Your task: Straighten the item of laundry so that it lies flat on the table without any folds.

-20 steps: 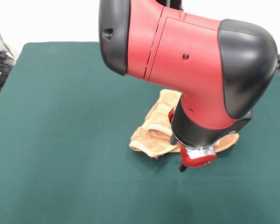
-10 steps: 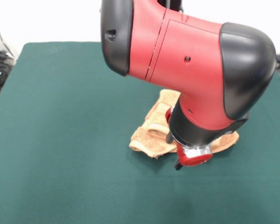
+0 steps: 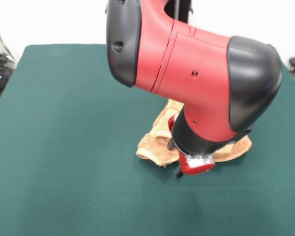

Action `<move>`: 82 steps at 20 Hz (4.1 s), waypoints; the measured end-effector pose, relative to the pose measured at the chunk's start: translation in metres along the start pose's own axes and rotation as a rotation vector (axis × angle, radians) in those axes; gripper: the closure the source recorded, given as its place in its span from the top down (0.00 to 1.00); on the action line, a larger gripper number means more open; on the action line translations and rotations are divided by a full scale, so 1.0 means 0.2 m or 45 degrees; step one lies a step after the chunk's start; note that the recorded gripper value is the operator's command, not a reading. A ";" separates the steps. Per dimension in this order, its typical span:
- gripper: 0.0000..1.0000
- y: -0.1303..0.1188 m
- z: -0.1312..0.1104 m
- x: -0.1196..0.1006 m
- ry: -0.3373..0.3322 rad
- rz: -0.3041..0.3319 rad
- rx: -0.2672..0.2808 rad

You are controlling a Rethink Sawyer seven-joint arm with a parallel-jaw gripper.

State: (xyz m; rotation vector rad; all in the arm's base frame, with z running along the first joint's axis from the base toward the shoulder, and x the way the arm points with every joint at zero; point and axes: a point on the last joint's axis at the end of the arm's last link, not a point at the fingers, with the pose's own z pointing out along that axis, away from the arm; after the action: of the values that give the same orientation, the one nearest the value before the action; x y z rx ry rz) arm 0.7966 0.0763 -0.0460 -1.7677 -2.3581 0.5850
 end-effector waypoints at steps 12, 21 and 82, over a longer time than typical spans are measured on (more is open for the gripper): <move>1.00 0.00 0.03 0.01 0.001 -0.003 0.014; 1.00 -0.05 0.04 0.01 0.012 -0.003 0.094; 1.00 -0.16 0.12 -0.05 -0.121 0.012 0.323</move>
State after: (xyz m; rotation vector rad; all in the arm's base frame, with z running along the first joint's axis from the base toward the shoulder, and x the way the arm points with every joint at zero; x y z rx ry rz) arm 0.7633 0.0539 -0.0551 -1.6733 -2.2170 0.9429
